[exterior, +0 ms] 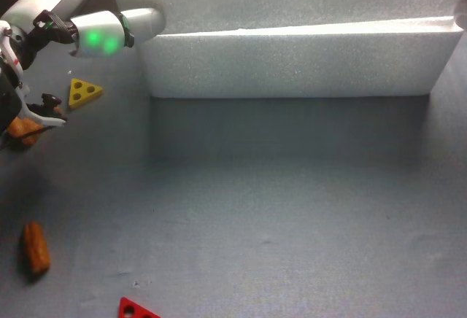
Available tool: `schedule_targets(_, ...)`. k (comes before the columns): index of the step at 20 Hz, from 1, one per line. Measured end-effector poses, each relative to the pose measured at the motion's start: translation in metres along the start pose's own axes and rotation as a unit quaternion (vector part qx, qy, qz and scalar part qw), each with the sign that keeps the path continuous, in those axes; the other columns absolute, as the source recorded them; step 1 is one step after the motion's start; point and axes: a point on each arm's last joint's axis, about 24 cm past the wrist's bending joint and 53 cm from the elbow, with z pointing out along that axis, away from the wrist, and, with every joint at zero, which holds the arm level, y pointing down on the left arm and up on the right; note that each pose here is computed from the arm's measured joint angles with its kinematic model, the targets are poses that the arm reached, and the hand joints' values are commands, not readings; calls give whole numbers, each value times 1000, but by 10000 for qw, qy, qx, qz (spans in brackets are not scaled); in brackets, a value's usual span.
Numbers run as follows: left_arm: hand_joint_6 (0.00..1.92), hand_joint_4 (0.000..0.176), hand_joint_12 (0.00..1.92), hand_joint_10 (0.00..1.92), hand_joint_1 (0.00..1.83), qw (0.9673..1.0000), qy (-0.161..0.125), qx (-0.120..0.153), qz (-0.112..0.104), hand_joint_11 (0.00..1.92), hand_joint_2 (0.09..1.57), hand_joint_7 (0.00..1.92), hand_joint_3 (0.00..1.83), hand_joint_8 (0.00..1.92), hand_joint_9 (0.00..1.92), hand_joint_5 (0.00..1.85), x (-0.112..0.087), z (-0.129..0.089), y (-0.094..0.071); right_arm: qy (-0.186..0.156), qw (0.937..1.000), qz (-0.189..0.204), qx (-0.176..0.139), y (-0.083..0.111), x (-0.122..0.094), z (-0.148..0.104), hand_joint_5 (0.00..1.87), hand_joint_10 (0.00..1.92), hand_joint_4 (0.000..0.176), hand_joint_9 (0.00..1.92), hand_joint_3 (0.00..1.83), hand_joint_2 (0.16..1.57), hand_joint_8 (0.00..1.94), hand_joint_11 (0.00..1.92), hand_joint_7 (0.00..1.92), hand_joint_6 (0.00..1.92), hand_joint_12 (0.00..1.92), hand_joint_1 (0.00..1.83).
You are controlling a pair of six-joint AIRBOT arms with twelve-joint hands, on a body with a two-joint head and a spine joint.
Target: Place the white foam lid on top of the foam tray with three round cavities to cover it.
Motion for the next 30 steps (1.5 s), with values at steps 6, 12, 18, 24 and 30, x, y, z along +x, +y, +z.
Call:
schedule_targets(6,0,33,141,0,529,10000,9,7,-12,0,1077,0,3,0,0,0,1,0,-1,-4,10000,5,3,0,0,0,0,0,0,0,1,1286,0,0,0,0,518,487)
schedule_targets(12,0,20,265,0,501,9999,-4,129,58,0,1078,0,0,0,0,2,-2,8,-9,2,10000,-54,66,-6,-5,2,0,0,0,0,0,1261,0,0,0,0,588,517)
schedule_targets(18,0,13,454,0,505,9997,107,-208,71,0,1092,0,4,0,0,9,7,17,8,31,9996,17,282,-17,-6,4,0,47,0,79,1,1255,2,0,39,0,1040,536)
schedule_targets(24,3,5,348,0,502,9997,110,-222,63,0,1065,0,0,0,0,10,7,16,10,58,9994,18,337,-22,-3,3,6,11,0,25,0,1271,9,0,24,1,212,598)
schedule_targets(30,0,31,207,0,517,9998,79,-167,49,0,1081,0,1,0,0,6,4,12,7,110,9994,25,340,-22,1,2,0,0,0,0,0,1248,0,6,0,0,3,546)
